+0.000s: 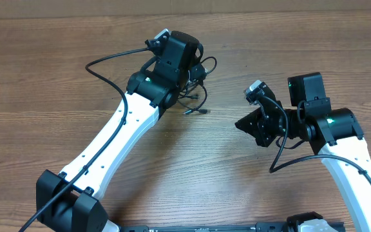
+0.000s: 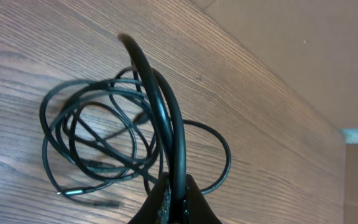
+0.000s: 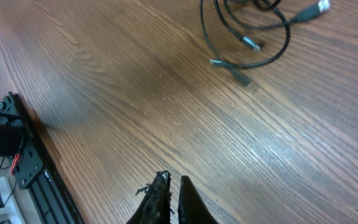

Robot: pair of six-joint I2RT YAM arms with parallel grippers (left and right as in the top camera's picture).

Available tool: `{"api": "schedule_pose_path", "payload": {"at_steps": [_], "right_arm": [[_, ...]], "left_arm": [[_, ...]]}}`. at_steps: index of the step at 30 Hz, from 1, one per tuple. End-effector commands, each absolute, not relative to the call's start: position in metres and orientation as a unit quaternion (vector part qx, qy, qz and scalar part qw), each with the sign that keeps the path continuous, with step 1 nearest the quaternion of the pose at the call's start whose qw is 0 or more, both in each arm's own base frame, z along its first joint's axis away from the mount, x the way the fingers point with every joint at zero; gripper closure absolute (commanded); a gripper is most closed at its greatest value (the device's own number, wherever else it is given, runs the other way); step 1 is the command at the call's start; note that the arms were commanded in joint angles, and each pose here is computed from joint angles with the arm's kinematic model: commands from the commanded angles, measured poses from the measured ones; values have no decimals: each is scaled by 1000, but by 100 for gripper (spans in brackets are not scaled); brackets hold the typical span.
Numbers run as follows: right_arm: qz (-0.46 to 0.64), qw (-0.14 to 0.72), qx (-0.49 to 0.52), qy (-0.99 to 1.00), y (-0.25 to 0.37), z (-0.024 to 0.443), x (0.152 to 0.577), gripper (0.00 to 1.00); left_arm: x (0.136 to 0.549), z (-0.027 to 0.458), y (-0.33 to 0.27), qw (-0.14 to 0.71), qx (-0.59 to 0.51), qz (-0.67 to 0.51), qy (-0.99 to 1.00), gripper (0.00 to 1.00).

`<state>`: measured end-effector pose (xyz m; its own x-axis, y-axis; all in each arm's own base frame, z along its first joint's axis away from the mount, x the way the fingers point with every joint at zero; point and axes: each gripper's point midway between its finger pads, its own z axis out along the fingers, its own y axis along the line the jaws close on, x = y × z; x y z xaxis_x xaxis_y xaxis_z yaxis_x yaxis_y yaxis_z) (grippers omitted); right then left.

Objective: Untangle cables

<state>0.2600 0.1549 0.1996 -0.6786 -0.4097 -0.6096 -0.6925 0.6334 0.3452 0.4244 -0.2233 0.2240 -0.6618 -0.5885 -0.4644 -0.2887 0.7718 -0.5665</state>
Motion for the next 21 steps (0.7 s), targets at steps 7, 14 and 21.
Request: {"api": "schedule_pose_path", "payload": {"at_steps": [7,14,21], "right_arm": [[289,277,-323,857,159,211,269,88],[300,263,-288,871,159,211,268,87],[305,257,-270,876,159,211,268,72]], "left_arm": [[428,237,-222,356,-213,-222,882,96],[419,227,-218,347,-155,-185,906,64],[382,194,-205,264,-116,-130,949,39]]}}
